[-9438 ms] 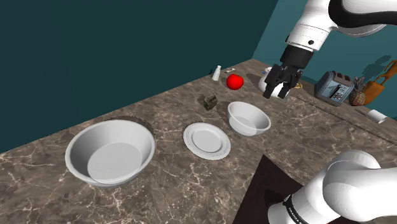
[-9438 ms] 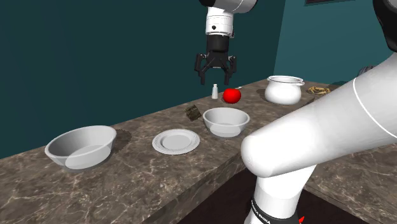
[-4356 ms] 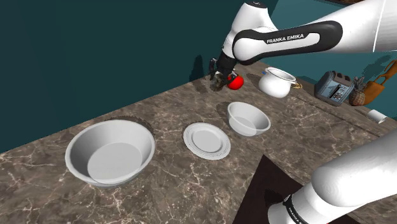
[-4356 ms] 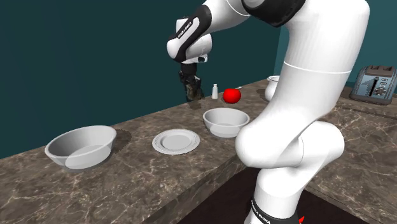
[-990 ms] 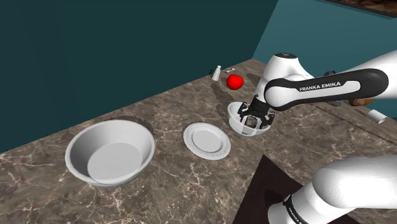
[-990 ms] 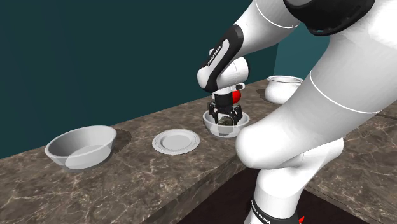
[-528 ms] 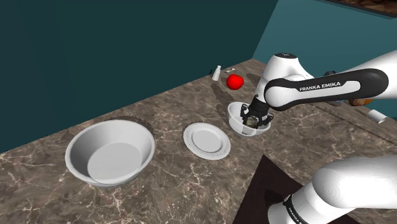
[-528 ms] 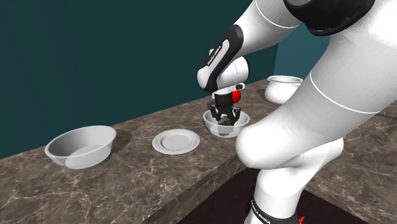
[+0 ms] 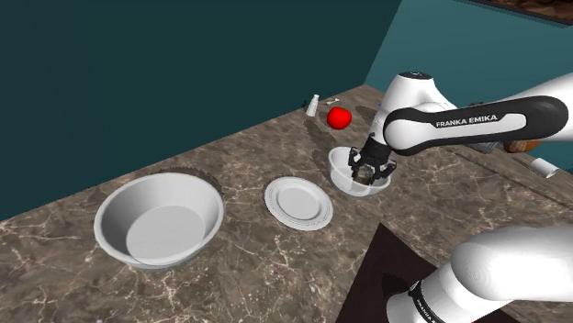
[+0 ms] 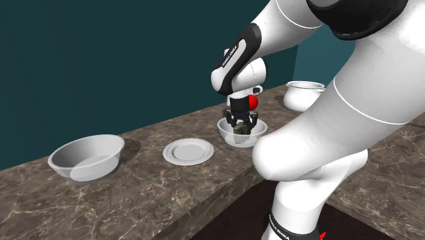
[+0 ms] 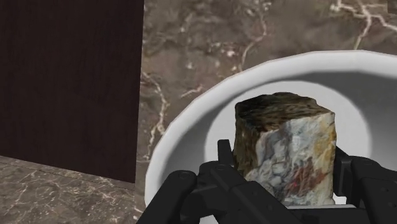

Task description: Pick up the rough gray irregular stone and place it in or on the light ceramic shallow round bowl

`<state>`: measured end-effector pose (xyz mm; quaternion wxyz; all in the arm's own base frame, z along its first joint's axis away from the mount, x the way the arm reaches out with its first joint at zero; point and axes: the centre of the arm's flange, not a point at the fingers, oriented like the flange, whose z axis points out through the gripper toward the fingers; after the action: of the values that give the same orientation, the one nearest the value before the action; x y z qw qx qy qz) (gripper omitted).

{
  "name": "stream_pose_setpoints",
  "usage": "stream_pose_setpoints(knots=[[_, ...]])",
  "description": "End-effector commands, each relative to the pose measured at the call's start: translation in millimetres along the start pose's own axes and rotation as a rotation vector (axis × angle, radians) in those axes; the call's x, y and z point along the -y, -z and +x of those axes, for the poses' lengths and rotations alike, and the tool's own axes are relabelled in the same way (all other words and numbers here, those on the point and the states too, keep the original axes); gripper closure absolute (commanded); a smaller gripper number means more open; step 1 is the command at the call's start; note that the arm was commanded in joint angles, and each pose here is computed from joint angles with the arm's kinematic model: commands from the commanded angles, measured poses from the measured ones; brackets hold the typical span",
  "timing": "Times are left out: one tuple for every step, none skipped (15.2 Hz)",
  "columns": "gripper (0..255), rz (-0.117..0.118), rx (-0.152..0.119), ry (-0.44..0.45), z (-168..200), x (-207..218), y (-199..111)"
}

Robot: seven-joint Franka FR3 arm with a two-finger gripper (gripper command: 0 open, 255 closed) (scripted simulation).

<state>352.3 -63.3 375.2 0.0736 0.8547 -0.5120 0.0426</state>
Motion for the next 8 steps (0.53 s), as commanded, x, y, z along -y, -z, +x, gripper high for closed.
stream_pose_setpoints(knots=[[255, 0.0, 0.0, 0.0, 1.3, -0.8, 9.5], [255, 0.0, 0.0, 0.0, 2.1, -1.2, 14.7], [255, 0.0, 0.0, 0.0, 2.9, -1.7, 19.9], [255, 0.0, 0.0, 0.0, 3.7, -2.1, 25.1], [255, 0.0, 0.0, 0.0, 4.5, -2.5, 30.3], [255, 0.0, 0.0, 0.0, 5.2, -3.0, 35.5], [255, 0.0, 0.0, 0.0, 6.0, -3.4, 40.7], [255, 0.0, 0.0, 0.0, 6.8, -3.8, 45.9]])
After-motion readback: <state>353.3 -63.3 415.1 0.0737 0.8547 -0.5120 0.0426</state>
